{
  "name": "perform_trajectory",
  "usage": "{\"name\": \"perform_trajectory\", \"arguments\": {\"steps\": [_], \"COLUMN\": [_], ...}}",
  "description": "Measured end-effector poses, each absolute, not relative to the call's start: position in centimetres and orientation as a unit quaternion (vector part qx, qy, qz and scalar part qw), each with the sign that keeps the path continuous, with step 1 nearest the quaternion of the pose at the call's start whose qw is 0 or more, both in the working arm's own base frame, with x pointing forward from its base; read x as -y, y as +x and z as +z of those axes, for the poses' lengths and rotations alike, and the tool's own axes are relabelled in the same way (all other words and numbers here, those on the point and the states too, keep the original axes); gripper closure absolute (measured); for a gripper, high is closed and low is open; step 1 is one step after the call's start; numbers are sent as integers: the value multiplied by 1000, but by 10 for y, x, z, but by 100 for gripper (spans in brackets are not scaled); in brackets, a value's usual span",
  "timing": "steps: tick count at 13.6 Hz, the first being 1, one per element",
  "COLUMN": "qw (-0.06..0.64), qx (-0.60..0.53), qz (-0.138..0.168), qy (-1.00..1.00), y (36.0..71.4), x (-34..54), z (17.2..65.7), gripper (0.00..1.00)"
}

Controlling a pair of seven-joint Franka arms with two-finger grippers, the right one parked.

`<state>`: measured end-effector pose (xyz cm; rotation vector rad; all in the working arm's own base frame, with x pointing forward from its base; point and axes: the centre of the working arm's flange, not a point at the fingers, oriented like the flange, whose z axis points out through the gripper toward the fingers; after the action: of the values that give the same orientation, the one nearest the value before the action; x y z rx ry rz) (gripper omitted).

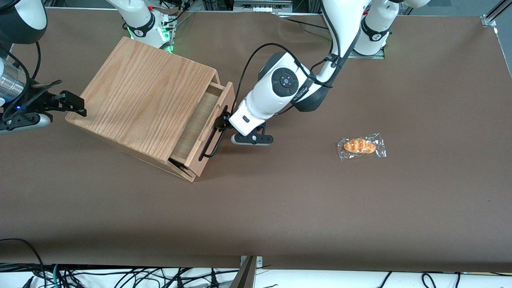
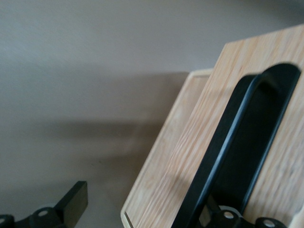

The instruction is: Open top drawer with left arm

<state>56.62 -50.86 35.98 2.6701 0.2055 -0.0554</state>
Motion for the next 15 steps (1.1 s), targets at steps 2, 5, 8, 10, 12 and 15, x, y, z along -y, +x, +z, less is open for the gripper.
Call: {"name": "perform_trajectory", "arguments": {"steps": [2,5,8,10,12,15], "qw": [225,225,226,226,226,225], "qx": [-85,-97,-109,-115,-122,-131], "qz": [-25,-22,-20,-18,-17,-18], "qy": [970,969,968,967,966,965], "y": [580,592,603,609,615,623], "x": [490,475,461,454,445,433], "z": [361,361,361,361,361,360], "gripper": [0,0,0,0,0,0]}}
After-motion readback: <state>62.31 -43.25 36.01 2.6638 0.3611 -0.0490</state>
